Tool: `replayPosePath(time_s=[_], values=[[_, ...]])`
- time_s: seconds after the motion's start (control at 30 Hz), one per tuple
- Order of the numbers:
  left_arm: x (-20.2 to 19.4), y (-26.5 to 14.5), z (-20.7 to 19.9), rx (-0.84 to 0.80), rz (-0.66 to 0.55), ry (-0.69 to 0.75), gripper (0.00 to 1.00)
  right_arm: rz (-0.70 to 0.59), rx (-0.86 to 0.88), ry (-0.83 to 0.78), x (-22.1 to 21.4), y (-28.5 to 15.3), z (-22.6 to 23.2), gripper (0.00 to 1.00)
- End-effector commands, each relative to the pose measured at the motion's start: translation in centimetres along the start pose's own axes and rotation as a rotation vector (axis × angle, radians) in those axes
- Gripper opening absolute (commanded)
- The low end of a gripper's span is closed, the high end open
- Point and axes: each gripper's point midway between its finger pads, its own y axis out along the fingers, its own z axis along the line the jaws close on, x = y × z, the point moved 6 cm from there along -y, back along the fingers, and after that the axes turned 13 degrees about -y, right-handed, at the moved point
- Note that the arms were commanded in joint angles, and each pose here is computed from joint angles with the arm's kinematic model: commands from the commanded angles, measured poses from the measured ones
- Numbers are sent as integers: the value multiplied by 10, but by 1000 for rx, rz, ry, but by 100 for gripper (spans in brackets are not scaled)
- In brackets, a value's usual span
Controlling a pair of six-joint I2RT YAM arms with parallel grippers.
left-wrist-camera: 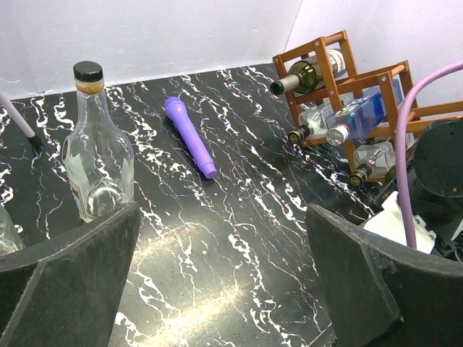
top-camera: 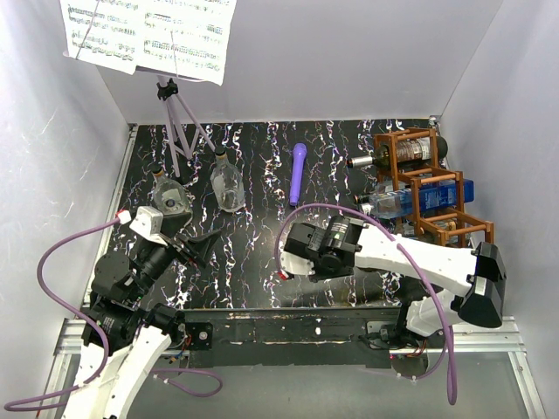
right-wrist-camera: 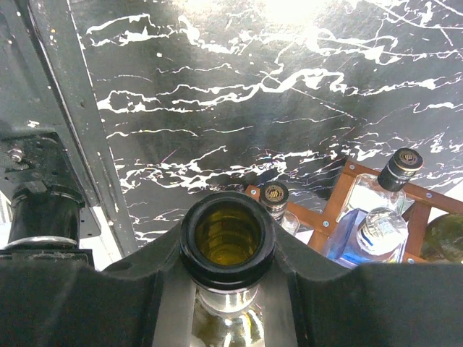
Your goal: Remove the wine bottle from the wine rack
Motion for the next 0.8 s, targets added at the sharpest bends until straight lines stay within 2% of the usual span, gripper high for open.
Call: replayPosePath(time_s=[0.0,0.57,0.77], values=[[6,-2,1,30,-19,4,98,39,-13,-10,-6,-19,-1,1],[7,-4,3,47,-29,4,98,14,-1,13,12,-42,-3,1],[12,-7,7,97,-66,8,98,-87,-12,34,25,-69,-8,1]])
